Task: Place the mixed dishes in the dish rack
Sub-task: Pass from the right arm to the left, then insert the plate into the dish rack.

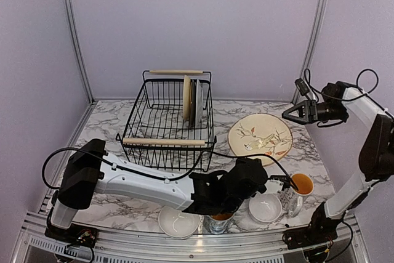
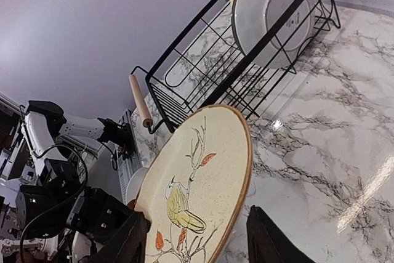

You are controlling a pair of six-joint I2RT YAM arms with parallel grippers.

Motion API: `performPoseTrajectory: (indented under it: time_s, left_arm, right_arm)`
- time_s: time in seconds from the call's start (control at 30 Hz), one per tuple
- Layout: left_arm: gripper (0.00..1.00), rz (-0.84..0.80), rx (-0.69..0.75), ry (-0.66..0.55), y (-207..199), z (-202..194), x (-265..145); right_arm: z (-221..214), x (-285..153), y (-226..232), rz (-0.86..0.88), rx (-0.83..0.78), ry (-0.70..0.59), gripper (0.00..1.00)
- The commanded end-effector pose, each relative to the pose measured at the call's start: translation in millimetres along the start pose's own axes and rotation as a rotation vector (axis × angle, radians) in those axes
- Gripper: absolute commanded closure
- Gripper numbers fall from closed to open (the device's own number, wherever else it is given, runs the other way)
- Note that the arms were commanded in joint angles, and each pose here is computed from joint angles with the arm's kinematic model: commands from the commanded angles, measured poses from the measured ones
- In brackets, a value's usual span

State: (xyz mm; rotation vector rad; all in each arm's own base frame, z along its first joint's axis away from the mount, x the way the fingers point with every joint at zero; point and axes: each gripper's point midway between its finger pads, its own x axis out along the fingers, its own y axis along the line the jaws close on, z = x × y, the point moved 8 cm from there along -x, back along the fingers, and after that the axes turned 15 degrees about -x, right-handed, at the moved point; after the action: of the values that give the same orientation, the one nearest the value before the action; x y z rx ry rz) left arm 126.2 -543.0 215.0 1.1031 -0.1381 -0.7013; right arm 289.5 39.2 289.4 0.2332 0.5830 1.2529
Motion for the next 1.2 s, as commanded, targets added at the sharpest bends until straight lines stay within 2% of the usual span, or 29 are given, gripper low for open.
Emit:
performPoseTrajectory:
  time_s: [0.0, 0.13, 0.3, 0.43, 0.5, 0.6, 0.9, 1.03, 1.17]
  left_arm:
    - [1.00, 0.098, -0.256, -0.133, 79, 30, -35]
    - [1.00, 0.077, -0.396, -0.171, 111, 31, -52]
    - [1.00, 0.071, -0.630, -0.205, 177, 24, -75]
    - [1.00, 0.017, -0.859, -0.248, 235, 2, -85]
    - [1.00, -0.001, -1.009, -0.283, 265, -16, -88]
    - [1.00, 0.014, -1.151, -0.323, 302, -45, -94]
    - [1.00, 0.063, -1.458, -0.328, 347, -135, -84]
    - [1.00, 0.077, -1.563, -0.296, 360, -186, -62]
    - [1.00, -0.011, -1.663, -0.272, 360, -235, -32]
  right_arm:
    - [17, -28, 0, -0.042, -0.087, -0.116, 0.46]
    - [10, -38, -13, -0.081, -0.107, -0.137, 0.46]
    - [-16, -34, -31, -0.139, -0.132, -0.123, 0.46]
    - [-32, -32, -45, -0.291, -0.164, -0.067, 0.46]
    - [-36, -34, -47, -0.369, -0.206, -0.040, 0.46]
    - [-44, -36, -48, -0.484, -0.242, -0.023, 0.46]
    - [-52, -36, -51, -0.541, -0.250, -0.005, 0.46]
    - [-57, -35, -55, -0.542, -0.238, 0.008, 0.46]
    - [-61, -34, -58, -0.555, -0.235, 0.023, 0.46]
